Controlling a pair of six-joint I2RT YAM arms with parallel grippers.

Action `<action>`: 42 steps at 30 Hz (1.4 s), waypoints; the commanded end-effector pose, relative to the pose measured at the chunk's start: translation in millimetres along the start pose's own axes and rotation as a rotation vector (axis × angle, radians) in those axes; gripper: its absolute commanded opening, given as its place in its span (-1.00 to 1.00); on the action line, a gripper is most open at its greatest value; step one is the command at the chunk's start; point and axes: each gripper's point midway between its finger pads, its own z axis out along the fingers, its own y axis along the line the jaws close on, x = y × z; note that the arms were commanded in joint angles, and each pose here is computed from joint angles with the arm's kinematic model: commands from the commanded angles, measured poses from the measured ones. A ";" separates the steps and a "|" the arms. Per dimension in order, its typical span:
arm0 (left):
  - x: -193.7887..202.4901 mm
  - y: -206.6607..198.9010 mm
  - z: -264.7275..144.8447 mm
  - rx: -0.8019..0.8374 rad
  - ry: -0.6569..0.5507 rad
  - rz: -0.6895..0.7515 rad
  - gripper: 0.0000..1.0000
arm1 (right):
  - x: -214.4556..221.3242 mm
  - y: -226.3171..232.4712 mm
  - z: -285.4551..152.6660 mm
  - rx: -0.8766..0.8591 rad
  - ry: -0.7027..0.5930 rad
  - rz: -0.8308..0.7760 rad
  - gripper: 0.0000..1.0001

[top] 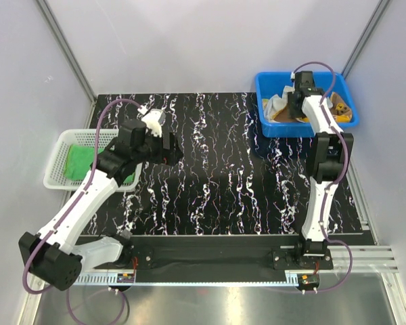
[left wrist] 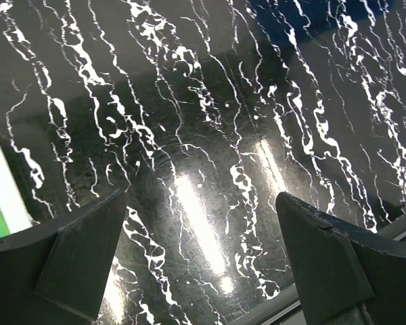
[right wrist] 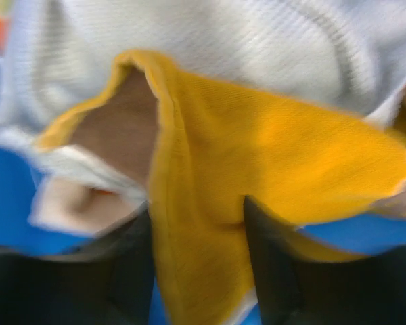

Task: Fold and stack the towels
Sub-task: Grab crumpled towel, then move the towel to the center of the board

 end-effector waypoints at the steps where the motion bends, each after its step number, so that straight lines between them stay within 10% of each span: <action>1: -16.9 -11.7 4.2 0.058 -0.040 0.011 0.98 | -31.1 -41.1 -8.7 0.154 -0.054 -0.043 -0.19; 4: -18.0 -10.3 5.2 0.051 -0.041 0.014 0.97 | -52.4 -56.6 -21.9 0.224 -0.082 -0.021 -1.00; 12: -26.7 -8.1 1.2 0.058 -0.089 -0.030 0.98 | -166.4 -38.5 -267.1 -0.126 -0.589 0.248 -1.00; 20: -39.6 -19.0 -18.1 0.096 -0.131 -0.006 0.98 | -90.7 42.2 -470.0 -0.833 -0.774 0.259 -1.00; 32: -17.4 -66.8 -55.8 0.374 -0.144 0.098 0.88 | 75.9 110.1 -393.0 -1.104 -0.246 0.336 -0.98; 42: 18.5 -75.7 36.5 0.378 0.047 0.060 0.69 | 158.3 128.3 -247.3 -0.889 0.185 0.493 -0.95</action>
